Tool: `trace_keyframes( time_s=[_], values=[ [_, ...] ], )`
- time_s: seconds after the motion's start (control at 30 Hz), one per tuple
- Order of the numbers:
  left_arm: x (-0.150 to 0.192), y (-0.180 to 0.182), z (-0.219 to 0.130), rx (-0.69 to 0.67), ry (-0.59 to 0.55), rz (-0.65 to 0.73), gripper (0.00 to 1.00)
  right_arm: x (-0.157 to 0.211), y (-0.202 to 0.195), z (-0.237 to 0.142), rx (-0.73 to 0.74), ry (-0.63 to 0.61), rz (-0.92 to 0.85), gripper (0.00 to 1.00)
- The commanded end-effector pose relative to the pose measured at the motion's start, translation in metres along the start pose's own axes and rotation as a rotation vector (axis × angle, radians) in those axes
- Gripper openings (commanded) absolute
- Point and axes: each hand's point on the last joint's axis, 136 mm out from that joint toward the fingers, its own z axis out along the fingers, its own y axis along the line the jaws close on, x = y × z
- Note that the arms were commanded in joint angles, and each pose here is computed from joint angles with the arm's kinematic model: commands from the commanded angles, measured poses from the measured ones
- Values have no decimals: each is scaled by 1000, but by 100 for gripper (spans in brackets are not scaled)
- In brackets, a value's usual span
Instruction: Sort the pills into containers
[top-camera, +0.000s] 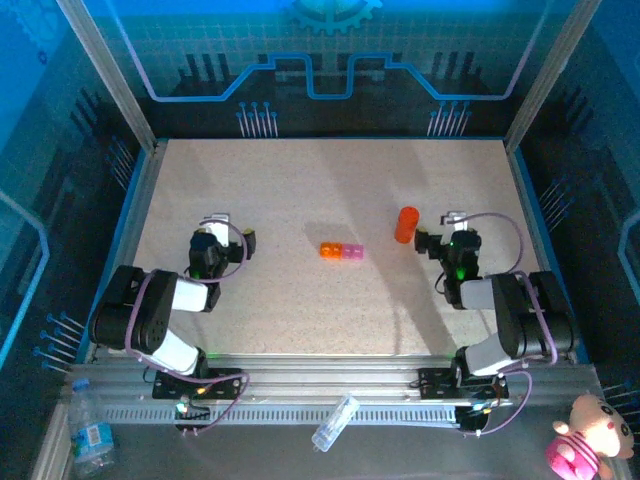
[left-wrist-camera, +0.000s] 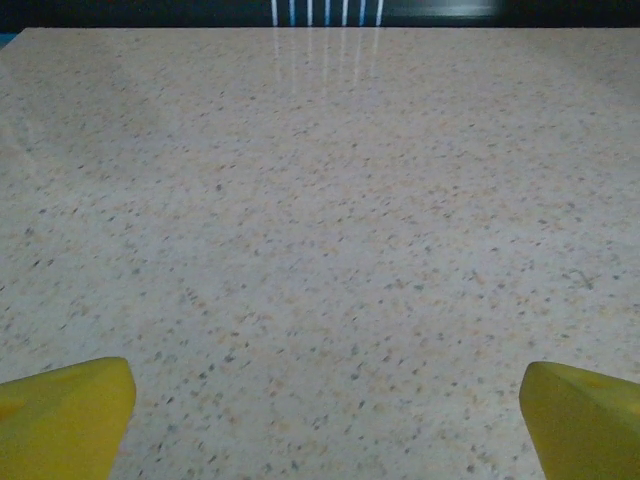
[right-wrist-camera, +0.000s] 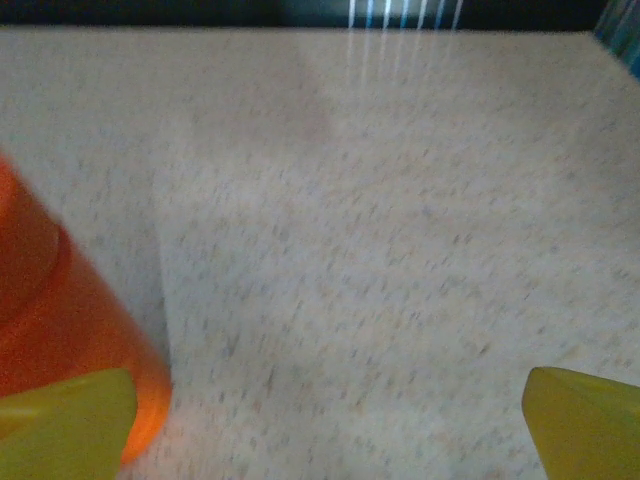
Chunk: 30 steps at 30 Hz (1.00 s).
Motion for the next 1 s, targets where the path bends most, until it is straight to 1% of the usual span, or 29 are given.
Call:
trace_keyframes(
  time_s=[0.0,0.03,0.1,0.37,0.5,0.6,0.7,0.8,0.97],
  values=[
    [-20,-3,7,58,-41,-1,99,-35,11,-1,-41,-141,-41,100],
    [-19,-2,8,63,-33,-9,99,-37,12,2,-43,-140,-44,100],
    [-20,1,9,64,-25,-29,99,-35,15,9,-52,-86,-49,100],
    [-20,7,11,50,-14,-55,99,-34,16,10,-60,-76,-54,100],
    [-19,7,11,50,-13,-55,99,-36,8,5,30,-112,-56,100],
    [-20,7,11,48,-15,-55,99,-36,20,6,-1,-104,-103,100],
    [-20,7,11,48,-15,-55,99,-36,21,7,-6,-102,-108,100],
    [-19,7,11,49,-12,-56,99,-34,20,12,-104,-60,-54,100],
    [-19,7,10,48,-15,-56,99,-34,23,11,-95,-72,-77,100]
  ],
)
